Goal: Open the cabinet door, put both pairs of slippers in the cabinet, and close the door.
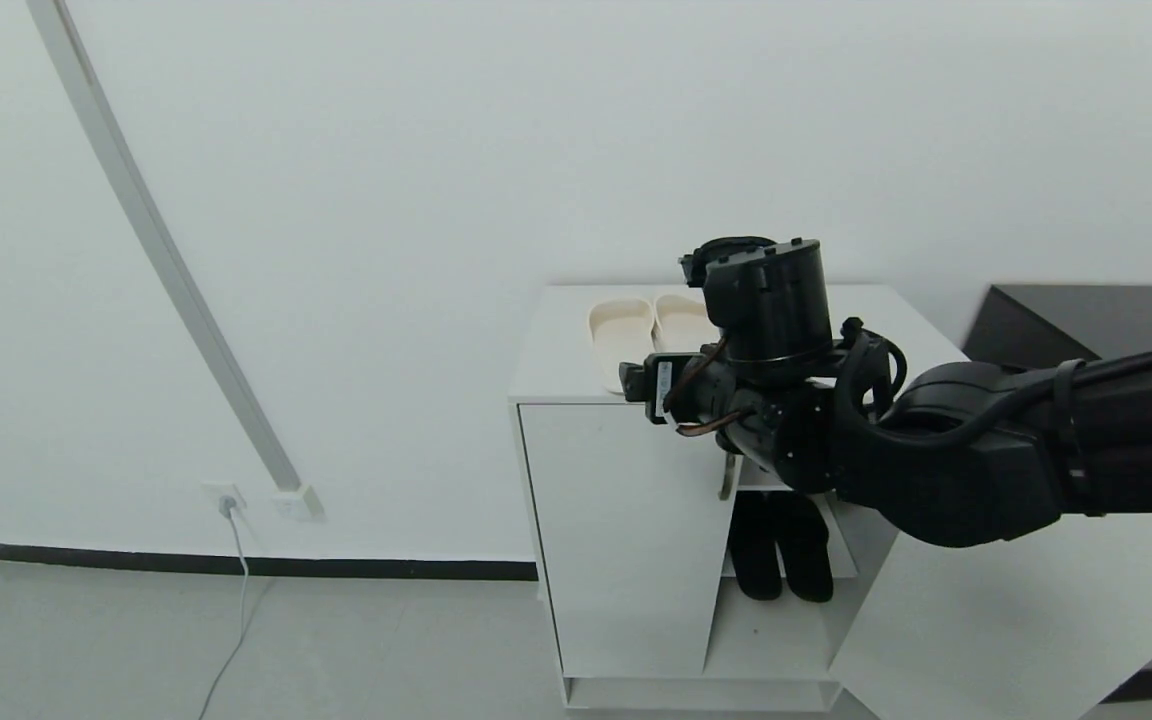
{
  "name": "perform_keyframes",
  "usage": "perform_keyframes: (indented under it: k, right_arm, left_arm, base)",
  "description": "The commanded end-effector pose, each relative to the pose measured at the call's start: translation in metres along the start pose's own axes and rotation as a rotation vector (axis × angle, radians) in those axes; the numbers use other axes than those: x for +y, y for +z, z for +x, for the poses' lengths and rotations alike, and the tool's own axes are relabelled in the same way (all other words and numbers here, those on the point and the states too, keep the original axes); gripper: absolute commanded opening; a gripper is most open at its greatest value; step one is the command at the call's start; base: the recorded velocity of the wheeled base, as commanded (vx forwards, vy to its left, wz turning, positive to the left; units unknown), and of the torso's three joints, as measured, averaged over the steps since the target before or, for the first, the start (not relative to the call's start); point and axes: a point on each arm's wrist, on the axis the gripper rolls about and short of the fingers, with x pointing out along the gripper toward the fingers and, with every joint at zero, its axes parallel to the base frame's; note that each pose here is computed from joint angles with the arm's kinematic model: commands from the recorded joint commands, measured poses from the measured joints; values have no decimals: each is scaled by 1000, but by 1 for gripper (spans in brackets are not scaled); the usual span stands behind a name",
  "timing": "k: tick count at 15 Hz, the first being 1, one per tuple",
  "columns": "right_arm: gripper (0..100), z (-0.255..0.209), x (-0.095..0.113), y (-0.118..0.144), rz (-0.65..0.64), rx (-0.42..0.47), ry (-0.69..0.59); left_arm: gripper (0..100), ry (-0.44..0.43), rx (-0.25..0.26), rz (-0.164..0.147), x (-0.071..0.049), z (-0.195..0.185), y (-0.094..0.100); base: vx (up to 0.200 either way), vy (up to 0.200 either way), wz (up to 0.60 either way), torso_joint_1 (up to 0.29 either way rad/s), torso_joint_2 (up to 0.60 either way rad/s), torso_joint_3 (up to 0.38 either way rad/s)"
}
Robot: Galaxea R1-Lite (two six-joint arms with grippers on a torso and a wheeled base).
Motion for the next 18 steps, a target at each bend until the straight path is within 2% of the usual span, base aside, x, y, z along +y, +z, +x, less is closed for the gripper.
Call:
perform_keyframes:
  k: [1, 9, 11, 18]
  right_arm:
    - [100, 4, 1, -7, -10, 13, -3]
    - [100, 28, 4, -32, -47, 31, -17]
    - [100, 40, 3, -36, -48, -11, -16]
    - [100, 78, -3, -38, -67, -43, -53]
  left_arm:
    - [0, 0, 2, 0, 0, 0, 0]
    - [0, 0, 2, 0, 0, 0, 0]
    - [0, 0, 0, -1, 0, 0, 0]
    - [0, 0, 2, -1, 0, 0, 0]
  base:
    - [200, 0, 0, -12, -7, -2]
    - [200, 0, 0, 8, 3, 0]
    - [0, 0, 0, 0, 0, 0]
    - [0, 0, 0, 0, 0, 0]
